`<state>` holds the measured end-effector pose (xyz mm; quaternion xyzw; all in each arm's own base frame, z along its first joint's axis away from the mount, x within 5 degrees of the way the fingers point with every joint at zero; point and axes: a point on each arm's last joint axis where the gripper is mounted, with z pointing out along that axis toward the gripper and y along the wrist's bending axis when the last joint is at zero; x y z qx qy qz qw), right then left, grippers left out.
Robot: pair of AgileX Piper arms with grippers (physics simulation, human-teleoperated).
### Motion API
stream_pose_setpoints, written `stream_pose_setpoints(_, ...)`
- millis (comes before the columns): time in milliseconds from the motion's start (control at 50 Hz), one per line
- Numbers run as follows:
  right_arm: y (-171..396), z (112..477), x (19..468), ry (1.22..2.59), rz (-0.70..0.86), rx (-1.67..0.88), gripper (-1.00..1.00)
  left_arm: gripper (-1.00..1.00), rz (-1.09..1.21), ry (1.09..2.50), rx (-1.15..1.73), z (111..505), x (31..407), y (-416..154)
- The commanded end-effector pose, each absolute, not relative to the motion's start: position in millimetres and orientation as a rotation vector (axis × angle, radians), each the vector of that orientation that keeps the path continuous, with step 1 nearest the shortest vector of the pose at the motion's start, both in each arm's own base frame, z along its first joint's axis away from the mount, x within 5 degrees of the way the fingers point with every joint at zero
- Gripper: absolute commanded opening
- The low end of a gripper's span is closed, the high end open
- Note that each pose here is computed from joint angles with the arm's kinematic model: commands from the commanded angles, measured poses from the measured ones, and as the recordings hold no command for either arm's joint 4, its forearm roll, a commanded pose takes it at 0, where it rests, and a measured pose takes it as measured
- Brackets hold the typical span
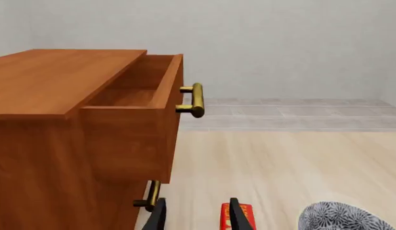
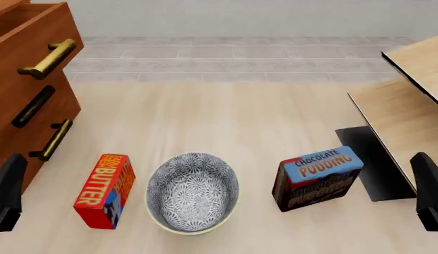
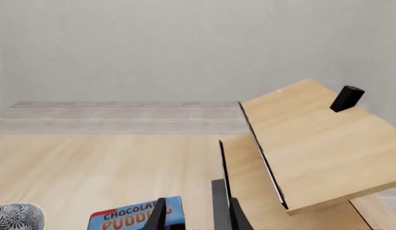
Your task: Close the top drawer of the cabinet.
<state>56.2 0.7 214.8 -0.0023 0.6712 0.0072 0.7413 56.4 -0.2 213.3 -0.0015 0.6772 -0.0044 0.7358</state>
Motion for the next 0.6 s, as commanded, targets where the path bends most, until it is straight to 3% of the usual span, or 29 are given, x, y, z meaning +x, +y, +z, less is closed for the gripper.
stream_pose_setpoints(20, 0, 216, 56, 1.481, 0.007, -0.003, 1.0, 1.0, 0.0, 1.484, 0.003, 215, 57, 0)
stream_pose_setpoints(340, 0, 217, 58, 1.475, 0.01, 0.0, 1.0, 1.0, 0.021, 1.46, 0.033, 219, 55, -1)
stream_pose_setpoints(600, 2, 214, 56, 1.482, 0.031, -0.014, 1.0, 1.0, 0.138, 1.329, 0.312, 228, 53, -8)
